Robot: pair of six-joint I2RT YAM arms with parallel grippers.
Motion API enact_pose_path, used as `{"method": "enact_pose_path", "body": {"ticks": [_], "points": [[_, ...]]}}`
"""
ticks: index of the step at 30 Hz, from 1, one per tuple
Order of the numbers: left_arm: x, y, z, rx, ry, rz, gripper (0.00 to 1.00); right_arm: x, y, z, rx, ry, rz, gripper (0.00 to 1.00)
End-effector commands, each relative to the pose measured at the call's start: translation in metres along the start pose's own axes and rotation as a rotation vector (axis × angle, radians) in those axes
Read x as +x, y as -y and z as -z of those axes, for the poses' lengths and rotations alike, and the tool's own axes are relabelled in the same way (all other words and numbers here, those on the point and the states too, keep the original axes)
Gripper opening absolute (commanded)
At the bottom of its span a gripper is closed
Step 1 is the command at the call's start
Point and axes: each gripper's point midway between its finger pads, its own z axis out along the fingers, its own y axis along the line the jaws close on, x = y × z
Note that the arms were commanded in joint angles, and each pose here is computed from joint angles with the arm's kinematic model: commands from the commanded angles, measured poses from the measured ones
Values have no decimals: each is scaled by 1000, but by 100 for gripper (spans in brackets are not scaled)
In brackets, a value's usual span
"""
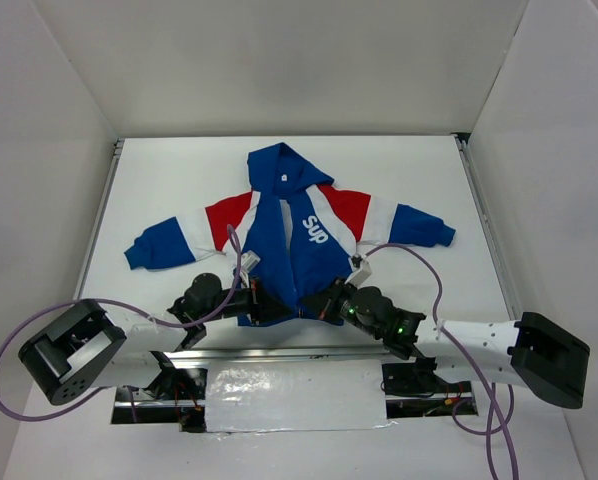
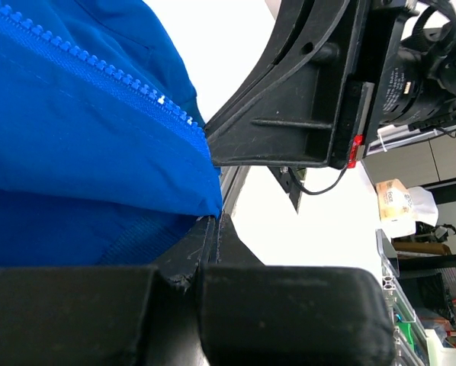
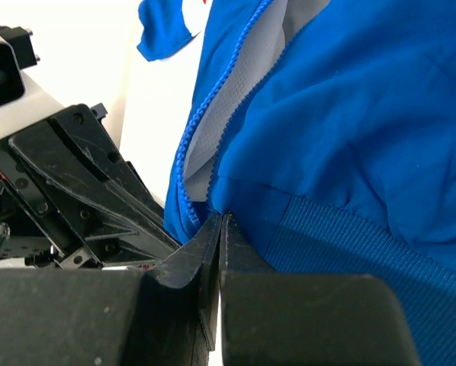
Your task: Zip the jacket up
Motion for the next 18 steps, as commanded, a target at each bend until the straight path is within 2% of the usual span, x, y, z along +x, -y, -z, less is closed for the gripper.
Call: {"method": "enact_pose_path", "body": {"ticks": [1, 2, 3, 4, 6, 8, 11, 15, 18], "points": [[-9, 14, -3, 59, 26, -31, 0, -4, -22, 4, -113, 7, 2, 0], [-9, 11, -4, 43, 24, -24, 1, -5, -22, 5, -112, 9, 2, 0], [-6, 4, -5, 8, 15, -9, 9, -7, -25, 5, -120, 16, 1, 0], [-7, 3, -6, 2, 14, -9, 30, -7, -24, 6, -115, 13, 4, 0], [-8, 5, -5, 14, 23, -14, 48, -10, -28, 6, -123, 21, 6, 0], [-7, 4, -4, 9, 27, -11, 55, -12, -29, 6, -123, 30, 6, 0], [-6, -3, -4, -21, 25, -4, 59, -13, -29, 6, -119, 37, 7, 0], [-4, -4, -4, -19, 25, 11, 50, -14, -30, 5, -120, 42, 3, 0], [-5, 1, -3, 7, 39, 19, 51, -13, -28, 4, -115, 39, 1, 0]]}}
